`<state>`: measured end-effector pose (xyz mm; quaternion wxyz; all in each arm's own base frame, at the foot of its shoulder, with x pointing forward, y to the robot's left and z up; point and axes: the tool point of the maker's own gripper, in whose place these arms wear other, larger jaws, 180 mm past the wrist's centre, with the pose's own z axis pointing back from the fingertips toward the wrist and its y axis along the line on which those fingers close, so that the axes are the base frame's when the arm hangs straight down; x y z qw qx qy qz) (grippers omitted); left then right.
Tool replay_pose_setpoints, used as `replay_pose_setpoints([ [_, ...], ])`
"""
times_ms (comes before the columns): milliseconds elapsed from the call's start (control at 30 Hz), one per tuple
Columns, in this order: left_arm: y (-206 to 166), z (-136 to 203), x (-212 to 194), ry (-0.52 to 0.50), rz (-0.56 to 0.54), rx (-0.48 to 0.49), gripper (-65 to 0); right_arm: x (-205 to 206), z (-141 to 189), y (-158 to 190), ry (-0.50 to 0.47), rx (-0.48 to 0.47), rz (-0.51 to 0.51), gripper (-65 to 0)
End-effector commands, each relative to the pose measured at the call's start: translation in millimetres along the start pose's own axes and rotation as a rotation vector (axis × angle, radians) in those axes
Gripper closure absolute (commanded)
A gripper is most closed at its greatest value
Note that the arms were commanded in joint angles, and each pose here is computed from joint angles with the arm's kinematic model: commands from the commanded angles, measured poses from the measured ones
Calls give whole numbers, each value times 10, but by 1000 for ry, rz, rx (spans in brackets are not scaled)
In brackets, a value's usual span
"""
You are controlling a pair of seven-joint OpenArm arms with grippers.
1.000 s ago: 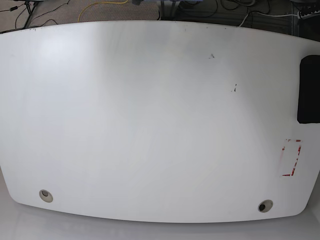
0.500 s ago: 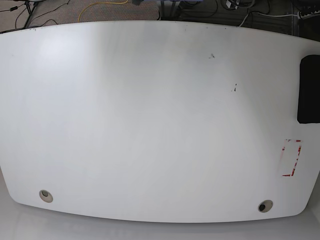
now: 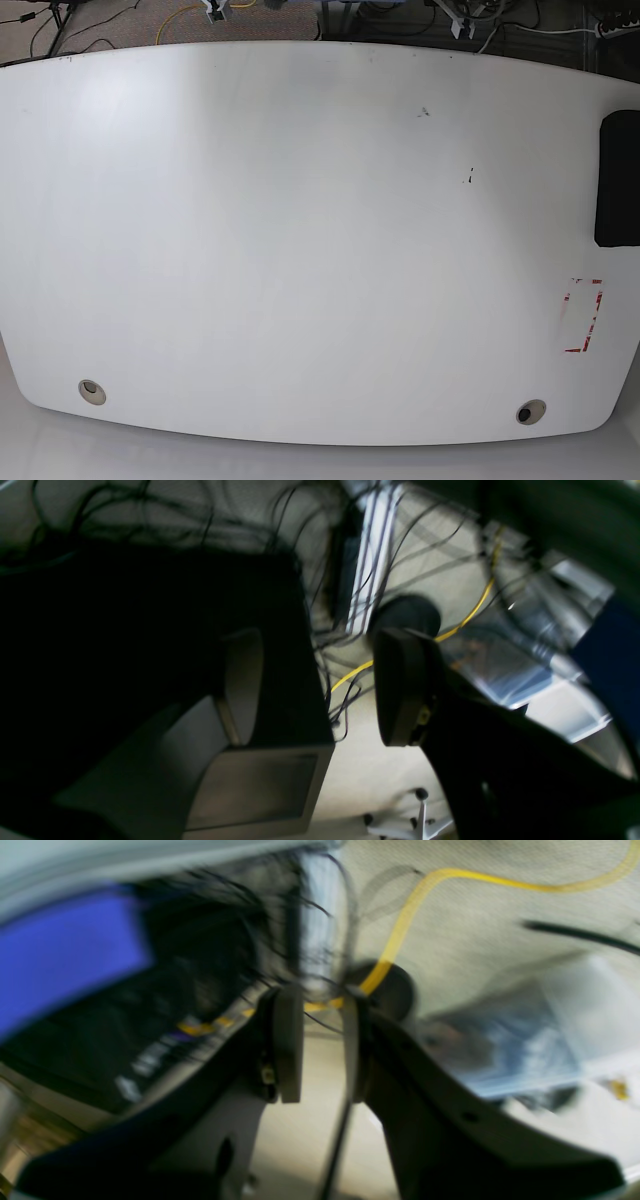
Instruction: Layout the t-shirt on the table in an organized manner, then fold the t-shirt properly
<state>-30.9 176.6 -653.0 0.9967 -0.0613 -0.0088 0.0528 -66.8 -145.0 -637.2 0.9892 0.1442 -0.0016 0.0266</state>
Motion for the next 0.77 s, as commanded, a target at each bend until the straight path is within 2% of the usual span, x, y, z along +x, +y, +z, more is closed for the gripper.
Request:
replay_pose_setpoints([
  [0, 198, 18, -13, 13, 6, 59, -339, -82, -23, 2, 24, -14, 38, -136],
  [133, 216, -3, 22, 28, 18, 79, -374, -102, -40, -44, 37, -57, 71, -138],
  [333, 198, -13, -3, 55, -32, 76, -374, -42, -49, -62, 31, -67, 77, -138],
  [733, 186, -16, -11, 59, -36, 74, -374, -19, -60, -35, 24, -63, 71, -138],
])
